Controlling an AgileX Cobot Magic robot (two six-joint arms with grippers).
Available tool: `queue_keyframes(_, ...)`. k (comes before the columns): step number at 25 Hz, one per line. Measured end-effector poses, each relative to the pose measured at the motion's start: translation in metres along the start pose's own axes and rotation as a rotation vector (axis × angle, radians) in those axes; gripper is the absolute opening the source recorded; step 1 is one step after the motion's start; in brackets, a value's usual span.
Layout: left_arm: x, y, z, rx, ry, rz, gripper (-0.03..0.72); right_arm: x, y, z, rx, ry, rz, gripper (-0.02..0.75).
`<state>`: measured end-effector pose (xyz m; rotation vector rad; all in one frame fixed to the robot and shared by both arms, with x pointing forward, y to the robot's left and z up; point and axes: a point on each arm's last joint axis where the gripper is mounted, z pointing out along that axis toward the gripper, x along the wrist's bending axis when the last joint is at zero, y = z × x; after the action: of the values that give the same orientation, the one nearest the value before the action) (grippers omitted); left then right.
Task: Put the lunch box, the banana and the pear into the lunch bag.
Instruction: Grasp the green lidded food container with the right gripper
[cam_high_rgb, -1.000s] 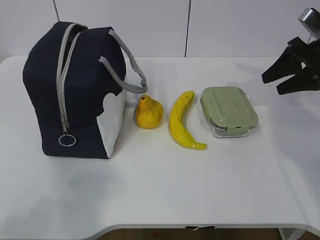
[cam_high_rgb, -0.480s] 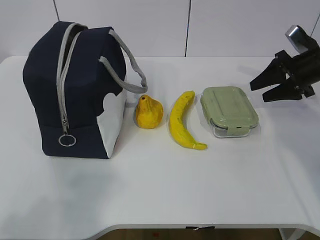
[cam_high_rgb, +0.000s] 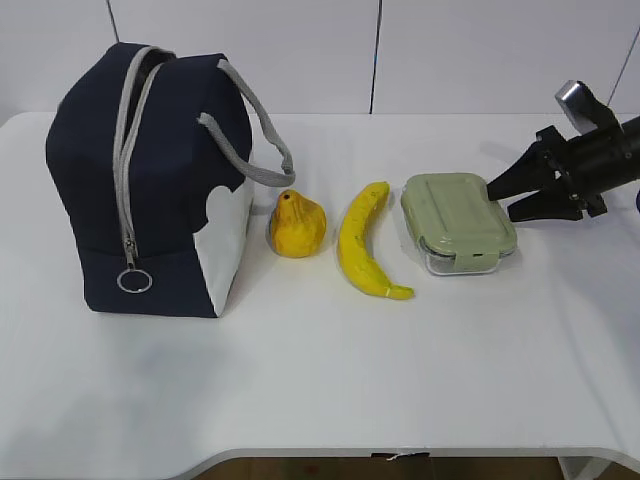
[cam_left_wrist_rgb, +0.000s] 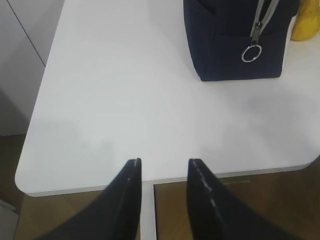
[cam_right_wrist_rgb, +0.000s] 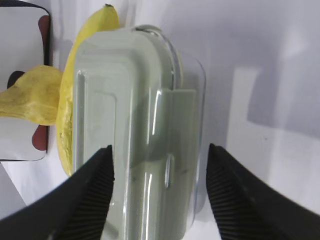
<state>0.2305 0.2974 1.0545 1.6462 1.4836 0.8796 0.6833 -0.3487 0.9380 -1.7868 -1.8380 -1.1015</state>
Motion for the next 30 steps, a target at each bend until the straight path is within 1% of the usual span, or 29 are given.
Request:
queue_keyframes(6,0.0,0.0,0.0,0.0,0.0,0.0,0.241,-0.009,-0.001,0.009,-0.006,0.03,0.018,0.471)
queue_keyframes(11,0.0,0.0,0.0,0.0,0.0,0.0,0.241,-0.005,0.001,0.012,-0.022,0.051,-0.004,0.471)
queue_keyframes(18,0.0,0.0,0.0,0.0,0.0,0.0,0.241,-0.001,0.0,0.023,-0.004,0.055,-0.031,0.47)
queue_keyframes(30,0.0,0.0,0.0,0.0,0.0,0.0,0.241,-0.003,0.0,0.025,0.0,0.056,-0.041,0.47)
